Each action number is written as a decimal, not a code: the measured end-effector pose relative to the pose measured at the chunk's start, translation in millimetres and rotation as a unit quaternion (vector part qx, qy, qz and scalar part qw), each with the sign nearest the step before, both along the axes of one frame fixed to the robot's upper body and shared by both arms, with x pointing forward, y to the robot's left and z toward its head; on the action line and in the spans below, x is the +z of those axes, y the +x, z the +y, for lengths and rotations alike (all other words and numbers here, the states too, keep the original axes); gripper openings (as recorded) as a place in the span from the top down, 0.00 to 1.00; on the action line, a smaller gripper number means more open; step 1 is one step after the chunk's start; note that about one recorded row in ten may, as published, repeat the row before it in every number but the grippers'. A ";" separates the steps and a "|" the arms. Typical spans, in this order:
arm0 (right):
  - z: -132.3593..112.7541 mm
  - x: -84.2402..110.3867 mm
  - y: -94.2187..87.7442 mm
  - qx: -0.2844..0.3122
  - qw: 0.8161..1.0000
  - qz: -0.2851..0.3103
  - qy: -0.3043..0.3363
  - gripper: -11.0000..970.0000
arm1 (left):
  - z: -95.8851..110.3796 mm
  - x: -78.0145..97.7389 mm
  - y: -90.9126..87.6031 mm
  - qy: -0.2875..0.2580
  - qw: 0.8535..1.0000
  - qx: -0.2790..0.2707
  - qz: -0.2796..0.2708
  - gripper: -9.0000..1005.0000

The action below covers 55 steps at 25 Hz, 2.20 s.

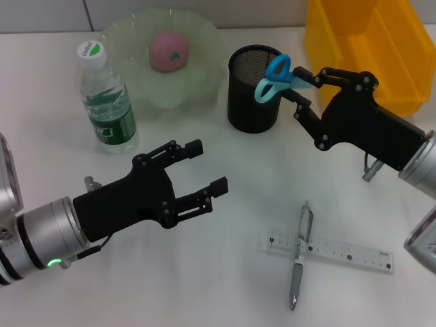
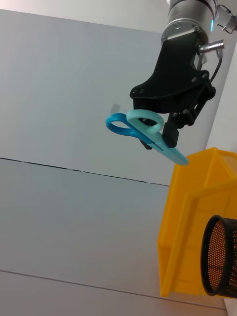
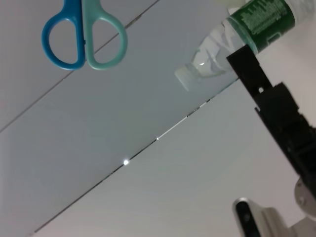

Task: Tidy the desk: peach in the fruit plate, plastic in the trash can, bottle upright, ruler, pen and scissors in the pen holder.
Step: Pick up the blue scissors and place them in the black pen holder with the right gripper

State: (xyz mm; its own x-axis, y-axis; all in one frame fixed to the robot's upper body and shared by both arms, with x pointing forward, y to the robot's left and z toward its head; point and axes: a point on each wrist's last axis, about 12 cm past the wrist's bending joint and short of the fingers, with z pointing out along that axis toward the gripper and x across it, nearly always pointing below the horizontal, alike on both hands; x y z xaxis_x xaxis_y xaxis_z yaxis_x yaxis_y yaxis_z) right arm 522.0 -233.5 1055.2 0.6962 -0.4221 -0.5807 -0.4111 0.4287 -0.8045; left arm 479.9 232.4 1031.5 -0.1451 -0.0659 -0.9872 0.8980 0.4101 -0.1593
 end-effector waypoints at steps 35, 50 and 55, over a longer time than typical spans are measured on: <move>41.4 6.6 63.3 -0.022 0.989 -0.024 -0.145 0.76 | 0.8 -1.0 -4.5 -0.002 1.000 0.000 -0.007 0.22; 46.8 7.9 71.5 -0.045 0.988 0.150 -0.004 0.76 | 0.6 -0.1 -5.0 -0.006 1.000 -0.002 -0.009 0.22; 50.3 8.4 76.4 -0.055 0.972 0.222 0.054 0.76 | 0.6 0.2 -5.1 -0.007 1.000 -0.003 -0.010 0.22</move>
State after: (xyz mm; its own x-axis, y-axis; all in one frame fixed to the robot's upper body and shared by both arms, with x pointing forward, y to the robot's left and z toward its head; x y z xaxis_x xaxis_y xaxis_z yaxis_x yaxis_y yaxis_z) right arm 598.4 -183.2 1063.6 0.3209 -0.3989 -0.8590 -0.6544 0.5623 -0.5056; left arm 474.8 233.0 1031.7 -0.1266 -0.0784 -0.9889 0.9033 0.4029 -0.1475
